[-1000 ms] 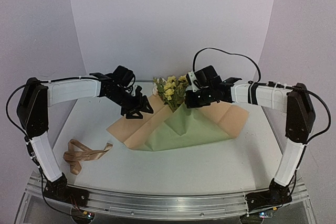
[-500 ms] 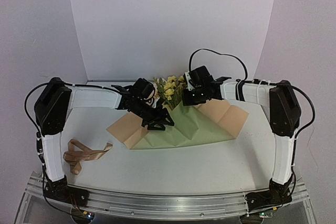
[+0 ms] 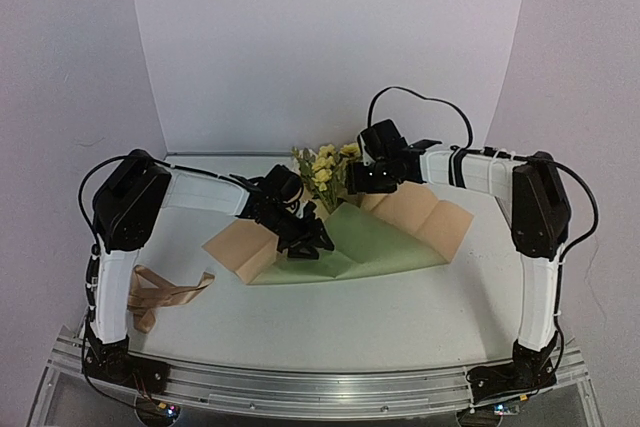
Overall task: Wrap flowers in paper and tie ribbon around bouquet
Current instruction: Press the folded wrapping paper at the center of the board.
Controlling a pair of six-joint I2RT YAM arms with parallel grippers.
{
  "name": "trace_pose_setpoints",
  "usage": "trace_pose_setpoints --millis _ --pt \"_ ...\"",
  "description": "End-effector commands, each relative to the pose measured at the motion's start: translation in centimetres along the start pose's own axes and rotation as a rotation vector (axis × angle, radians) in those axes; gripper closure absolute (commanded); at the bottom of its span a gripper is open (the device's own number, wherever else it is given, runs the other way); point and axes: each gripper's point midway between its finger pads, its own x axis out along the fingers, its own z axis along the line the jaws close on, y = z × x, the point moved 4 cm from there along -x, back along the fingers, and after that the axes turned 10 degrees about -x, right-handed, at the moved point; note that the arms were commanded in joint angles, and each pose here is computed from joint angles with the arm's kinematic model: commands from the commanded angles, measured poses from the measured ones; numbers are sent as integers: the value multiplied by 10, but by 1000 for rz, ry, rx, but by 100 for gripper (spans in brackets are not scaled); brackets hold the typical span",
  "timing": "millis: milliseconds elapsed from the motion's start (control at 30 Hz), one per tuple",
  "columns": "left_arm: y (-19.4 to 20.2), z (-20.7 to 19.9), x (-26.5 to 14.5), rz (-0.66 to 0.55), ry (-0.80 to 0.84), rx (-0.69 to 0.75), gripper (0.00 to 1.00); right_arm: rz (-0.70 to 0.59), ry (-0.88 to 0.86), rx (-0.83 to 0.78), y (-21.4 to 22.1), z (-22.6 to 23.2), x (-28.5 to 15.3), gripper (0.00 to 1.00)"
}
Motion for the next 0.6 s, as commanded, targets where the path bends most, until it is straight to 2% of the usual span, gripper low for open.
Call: trace_pose_setpoints --millis 0,167,400,567 --pt "-19 -8 -5 -60 16 3 51 -43 21 50 -24 -8 -54 29" --pt "-25 -4 -8 -72 20 -4 51 36 -22 96 21 -2 -79 31" --pt "-30 -8 -6 -58 26 12 51 200 95 157 101 -9 -53 49" --pt "-31 -10 -7 -57 22 26 51 247 171 229 135 -17 -44 55"
